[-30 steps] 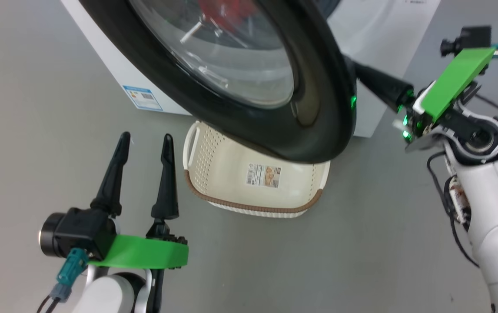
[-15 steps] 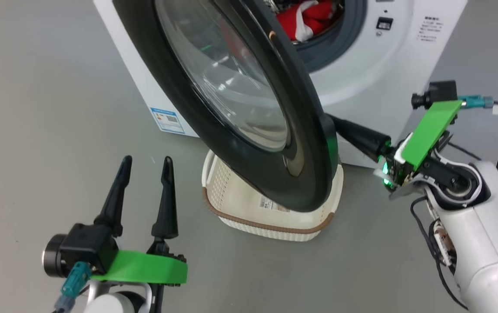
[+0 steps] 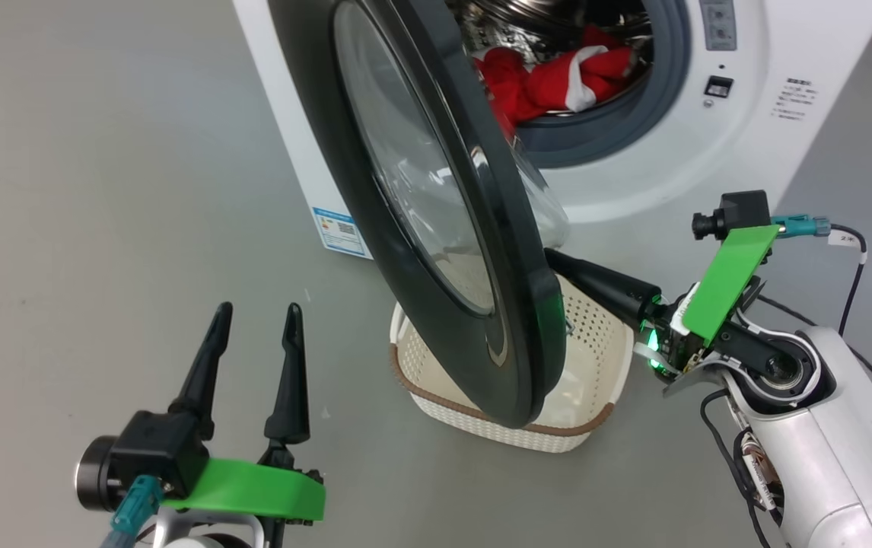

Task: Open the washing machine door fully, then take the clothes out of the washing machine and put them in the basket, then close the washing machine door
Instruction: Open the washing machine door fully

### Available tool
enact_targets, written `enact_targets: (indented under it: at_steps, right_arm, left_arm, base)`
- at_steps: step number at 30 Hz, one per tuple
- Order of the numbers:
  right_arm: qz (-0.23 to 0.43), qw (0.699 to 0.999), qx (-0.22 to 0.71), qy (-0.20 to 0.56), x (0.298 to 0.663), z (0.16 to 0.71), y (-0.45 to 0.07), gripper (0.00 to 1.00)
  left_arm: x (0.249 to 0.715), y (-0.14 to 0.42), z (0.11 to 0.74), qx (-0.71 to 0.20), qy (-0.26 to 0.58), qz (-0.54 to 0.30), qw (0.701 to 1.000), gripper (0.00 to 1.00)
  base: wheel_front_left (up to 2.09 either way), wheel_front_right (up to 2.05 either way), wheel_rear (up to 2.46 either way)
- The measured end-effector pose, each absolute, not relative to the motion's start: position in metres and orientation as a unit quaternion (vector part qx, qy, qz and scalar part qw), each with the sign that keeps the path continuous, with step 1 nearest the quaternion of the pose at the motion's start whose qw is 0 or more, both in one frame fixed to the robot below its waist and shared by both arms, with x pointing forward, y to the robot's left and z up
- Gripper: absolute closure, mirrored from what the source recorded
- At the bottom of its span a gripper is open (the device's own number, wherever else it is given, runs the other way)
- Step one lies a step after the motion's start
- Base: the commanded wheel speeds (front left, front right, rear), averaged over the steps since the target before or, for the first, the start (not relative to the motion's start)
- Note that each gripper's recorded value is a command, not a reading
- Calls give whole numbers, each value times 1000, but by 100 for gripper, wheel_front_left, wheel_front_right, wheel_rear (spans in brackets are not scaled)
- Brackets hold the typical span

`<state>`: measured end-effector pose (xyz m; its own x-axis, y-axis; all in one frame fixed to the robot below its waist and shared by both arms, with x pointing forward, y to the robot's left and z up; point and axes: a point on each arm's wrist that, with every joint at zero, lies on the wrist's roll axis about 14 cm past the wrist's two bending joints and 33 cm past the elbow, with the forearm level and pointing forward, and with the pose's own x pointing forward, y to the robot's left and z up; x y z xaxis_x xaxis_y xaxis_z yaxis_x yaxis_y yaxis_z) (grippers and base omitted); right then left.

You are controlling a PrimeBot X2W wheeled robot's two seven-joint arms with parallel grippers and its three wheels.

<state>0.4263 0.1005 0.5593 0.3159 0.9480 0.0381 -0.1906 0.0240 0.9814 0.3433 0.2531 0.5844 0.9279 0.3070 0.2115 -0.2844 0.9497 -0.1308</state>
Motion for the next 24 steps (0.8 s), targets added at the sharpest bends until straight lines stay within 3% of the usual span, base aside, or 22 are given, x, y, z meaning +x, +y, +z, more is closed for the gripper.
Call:
enact_targets:
  at_steps: [24]
  right_arm:
    - [516, 567, 493, 411, 377, 561, 153, 100]
  left_arm:
    - [301, 279, 590, -48, -123, 202, 971, 0]
  base:
    - [0, 0, 0]
